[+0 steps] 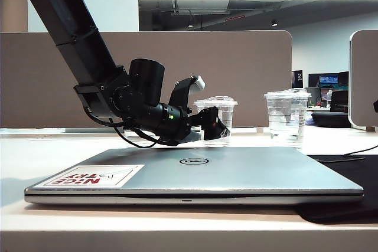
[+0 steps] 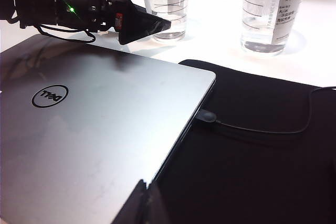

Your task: Pick up the coffee cup on the middle and place it on the left side of the laptop.

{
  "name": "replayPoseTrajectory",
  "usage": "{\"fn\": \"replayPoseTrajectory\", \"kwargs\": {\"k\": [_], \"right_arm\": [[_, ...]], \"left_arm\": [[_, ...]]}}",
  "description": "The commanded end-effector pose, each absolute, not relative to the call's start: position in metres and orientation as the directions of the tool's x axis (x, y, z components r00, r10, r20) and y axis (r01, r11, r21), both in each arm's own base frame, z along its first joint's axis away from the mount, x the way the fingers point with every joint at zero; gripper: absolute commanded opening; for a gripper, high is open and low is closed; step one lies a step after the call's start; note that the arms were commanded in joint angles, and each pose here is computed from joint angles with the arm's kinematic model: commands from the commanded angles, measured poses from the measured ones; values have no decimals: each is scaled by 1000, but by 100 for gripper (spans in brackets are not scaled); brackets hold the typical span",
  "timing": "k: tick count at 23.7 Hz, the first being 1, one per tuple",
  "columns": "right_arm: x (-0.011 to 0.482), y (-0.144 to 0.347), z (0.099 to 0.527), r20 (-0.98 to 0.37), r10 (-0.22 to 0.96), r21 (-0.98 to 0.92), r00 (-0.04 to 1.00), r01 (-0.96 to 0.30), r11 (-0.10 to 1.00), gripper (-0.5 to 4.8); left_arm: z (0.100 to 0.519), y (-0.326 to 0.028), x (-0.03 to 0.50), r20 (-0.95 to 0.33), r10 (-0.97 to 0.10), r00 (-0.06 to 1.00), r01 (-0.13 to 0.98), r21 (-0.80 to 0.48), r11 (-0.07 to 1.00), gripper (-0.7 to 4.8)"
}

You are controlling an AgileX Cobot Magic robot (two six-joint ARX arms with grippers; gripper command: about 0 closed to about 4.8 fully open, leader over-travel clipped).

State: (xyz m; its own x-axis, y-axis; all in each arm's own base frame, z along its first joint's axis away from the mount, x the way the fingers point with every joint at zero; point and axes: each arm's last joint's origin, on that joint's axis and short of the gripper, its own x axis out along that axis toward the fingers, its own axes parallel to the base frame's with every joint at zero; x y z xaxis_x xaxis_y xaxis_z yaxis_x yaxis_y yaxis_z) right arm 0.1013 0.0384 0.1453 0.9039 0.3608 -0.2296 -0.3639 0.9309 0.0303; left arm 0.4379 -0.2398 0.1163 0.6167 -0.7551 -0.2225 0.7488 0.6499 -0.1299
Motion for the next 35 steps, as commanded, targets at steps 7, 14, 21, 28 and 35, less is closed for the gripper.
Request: {"fn": "replayPoseTrajectory", "kwargs": {"k": [7, 14, 21, 28, 35], "right_arm": [[102, 39, 146, -217, 360, 29, 907, -363, 931, -5], [102, 39, 146, -217, 360, 29, 907, -363, 931, -5], [102, 39, 146, -217, 360, 30, 907, -363, 931, -5], [102, 39, 146, -217, 360, 29, 907, -363, 931, -5], [102, 39, 146, -217, 360, 29, 907, -363, 931, -5]], "left_arm": [[117, -244, 446, -212, -752, 624, 741, -146, 655, 479], [117, -244, 446, -218, -748, 627, 737, -147, 660, 479], [116, -244, 446, -220, -745, 630, 731, -154, 664, 479], [116, -244, 446, -220, -745, 630, 726, -175, 665, 479], [118, -251, 446, -228, -751, 620, 732, -178, 658, 479]]}}
